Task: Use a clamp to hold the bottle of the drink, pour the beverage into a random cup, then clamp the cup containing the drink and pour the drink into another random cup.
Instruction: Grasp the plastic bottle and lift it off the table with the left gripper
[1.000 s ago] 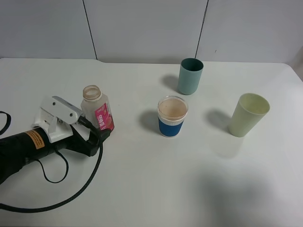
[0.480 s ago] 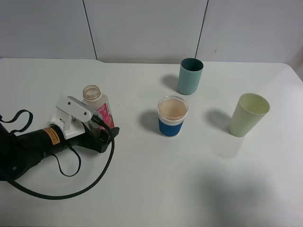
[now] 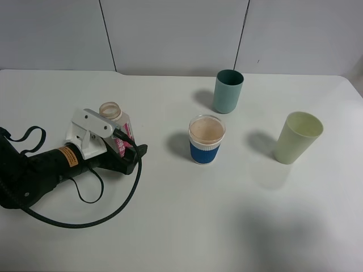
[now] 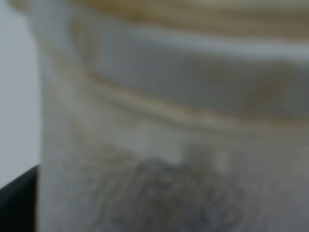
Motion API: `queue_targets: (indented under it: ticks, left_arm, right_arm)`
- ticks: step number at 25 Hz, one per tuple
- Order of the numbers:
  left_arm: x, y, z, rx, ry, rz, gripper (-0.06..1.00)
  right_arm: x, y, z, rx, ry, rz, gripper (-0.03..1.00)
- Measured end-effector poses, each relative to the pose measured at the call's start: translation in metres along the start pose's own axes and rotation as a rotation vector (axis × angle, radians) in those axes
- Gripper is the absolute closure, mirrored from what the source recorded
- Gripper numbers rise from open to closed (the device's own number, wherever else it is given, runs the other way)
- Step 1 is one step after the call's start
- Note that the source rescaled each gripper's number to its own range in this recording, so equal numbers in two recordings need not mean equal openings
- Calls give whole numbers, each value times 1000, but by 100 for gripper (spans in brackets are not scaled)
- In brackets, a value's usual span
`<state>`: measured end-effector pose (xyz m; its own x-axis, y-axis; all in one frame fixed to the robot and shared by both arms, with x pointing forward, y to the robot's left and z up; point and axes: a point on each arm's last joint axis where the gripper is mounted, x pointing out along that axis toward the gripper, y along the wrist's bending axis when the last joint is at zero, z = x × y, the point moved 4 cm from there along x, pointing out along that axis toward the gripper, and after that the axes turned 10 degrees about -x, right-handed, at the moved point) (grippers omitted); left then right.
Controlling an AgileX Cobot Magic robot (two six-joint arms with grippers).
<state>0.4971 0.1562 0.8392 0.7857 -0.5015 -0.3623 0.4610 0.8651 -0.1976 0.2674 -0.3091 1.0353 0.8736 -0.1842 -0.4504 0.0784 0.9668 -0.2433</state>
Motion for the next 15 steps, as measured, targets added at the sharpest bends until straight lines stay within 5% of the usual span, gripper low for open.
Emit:
queue_targets:
  ticks: [3,5,8,15]
  left_arm:
    - [0,0,0,-2,0,0,6]
    - [0,0,0,-10,1,0,32]
    - [0,0,0,-29,0,-2,92]
    - [0,0,0,-32,-1,-1,91]
  right_arm:
    - [0,0,0,0,0,0,14]
    - [0,0,0,0,0,0,14]
    - [0,0,0,0,0,0,14]
    - [0,0,0,0,0,0,14]
